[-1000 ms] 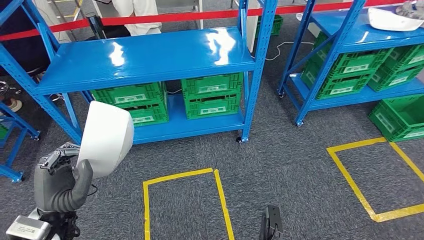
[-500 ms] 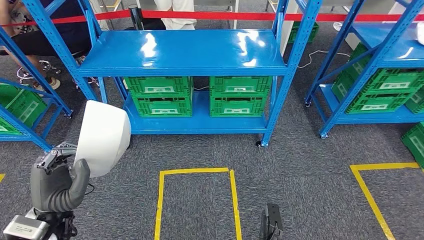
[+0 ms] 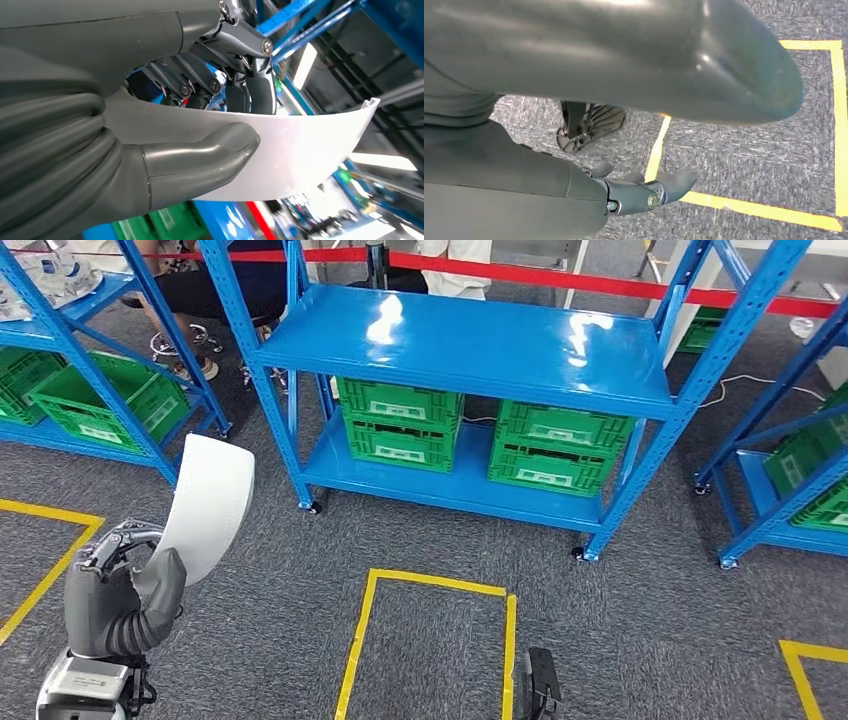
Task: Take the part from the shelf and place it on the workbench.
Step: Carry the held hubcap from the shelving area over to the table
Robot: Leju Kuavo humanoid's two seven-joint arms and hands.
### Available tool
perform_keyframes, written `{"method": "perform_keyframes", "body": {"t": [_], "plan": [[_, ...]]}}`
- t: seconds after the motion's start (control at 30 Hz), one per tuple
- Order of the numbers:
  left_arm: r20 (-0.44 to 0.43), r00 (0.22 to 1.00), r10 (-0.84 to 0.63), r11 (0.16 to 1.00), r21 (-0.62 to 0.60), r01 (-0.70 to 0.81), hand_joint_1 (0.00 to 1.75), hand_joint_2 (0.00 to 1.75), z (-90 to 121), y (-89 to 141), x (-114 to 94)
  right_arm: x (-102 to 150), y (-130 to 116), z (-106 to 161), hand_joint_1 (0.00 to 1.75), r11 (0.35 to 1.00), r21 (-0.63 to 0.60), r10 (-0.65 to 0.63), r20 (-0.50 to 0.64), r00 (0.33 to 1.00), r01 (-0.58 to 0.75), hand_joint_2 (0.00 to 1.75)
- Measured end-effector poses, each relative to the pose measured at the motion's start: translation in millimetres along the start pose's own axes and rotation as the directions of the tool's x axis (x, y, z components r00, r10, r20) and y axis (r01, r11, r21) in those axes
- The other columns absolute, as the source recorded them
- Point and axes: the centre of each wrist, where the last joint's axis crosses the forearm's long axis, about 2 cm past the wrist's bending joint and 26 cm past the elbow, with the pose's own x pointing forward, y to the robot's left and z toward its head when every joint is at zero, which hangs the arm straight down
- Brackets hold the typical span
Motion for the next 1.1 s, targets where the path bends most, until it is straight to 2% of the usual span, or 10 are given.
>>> {"method": "perform_keyframes", "body": {"t": [0.17,0.43,0.67,1.1], "plan": [[-0.001,0.999,-0.05,0.999,0.008,0.05,1.75,1.75,-0.5,0.9,1.7,0.7,0.8,-0.5,0.0,1.0,0.004,0.002,0.003,1.0,-0.002,0.0],[0.028,0.997,0.078,0.997,0.011,-0.079,1.75,1.75,-2.7,1.3,1.0,1.0,0.9,-0.6,0.0,1.0,0.0,-0.01,0.008,1.0,0.01,0.0],[0.037,0.999,0.016,1.0,0.014,-0.017,1.75,1.75,-3.6,3.8,1.3,1.3,1.4,-0.8,0.0,1.0,-0.006,-0.018,0.01,1.0,0.018,0.0],[0.031,1.0,0.003,1.0,0.02,-0.004,1.75,1.75,-3.8,2.0,0.7,0.2,0.6,-0.2,0.0,1.0,-0.004,-0.009,0.0,1.0,0.009,0.0]]}}
